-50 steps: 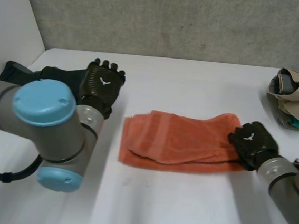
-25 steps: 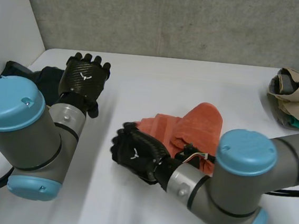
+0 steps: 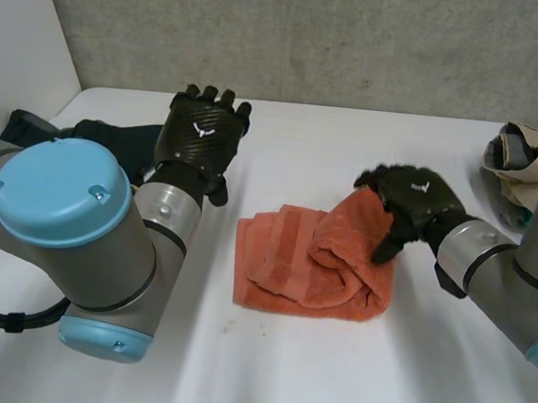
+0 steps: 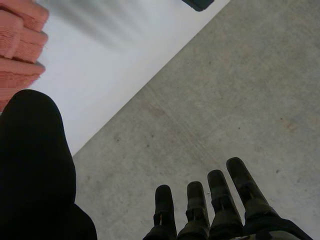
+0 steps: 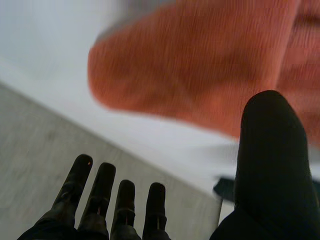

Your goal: Fold the laundry.

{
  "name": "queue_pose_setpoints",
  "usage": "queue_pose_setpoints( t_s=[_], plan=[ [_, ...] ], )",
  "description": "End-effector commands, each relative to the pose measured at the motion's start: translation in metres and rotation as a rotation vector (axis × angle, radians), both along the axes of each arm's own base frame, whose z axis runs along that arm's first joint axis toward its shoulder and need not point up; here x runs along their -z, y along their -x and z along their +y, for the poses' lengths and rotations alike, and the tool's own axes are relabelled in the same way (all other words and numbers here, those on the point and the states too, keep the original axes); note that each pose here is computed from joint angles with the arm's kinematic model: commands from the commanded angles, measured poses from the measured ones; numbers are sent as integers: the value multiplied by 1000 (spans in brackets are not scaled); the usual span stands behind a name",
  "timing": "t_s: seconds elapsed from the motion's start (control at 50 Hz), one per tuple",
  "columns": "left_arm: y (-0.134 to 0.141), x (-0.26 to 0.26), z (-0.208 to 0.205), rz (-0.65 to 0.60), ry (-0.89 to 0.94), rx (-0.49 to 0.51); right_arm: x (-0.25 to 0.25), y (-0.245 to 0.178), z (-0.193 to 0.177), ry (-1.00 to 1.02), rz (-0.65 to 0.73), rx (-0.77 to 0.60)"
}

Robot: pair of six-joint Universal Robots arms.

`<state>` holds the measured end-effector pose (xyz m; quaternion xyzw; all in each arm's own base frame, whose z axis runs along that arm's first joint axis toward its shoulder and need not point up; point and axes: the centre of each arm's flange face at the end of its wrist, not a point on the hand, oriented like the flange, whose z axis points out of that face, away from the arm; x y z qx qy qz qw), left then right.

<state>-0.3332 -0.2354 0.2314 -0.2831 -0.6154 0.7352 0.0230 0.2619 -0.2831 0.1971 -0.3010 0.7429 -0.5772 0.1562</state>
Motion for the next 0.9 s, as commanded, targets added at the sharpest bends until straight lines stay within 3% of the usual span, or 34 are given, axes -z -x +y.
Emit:
queue_pose_setpoints(
  t_s=[0.02,0.26,0.64,0.76,0.9],
  plan=[
    [-1,5,0,-10,-11,-1,16,-6,-8,-67,27,-14],
    [-2,11,4,-22,-29,3,31,-44,2,-64,47,-101],
    [-7,18,9,-40,-48,2,40,-55,-9,-10,104,-67],
    [-13,11,10,-31,-38,-14,16,-76,11,117,118,-157],
    [-34,-1,0,-15,-19,-77,21,-115,68,211,97,-440]
  ],
)
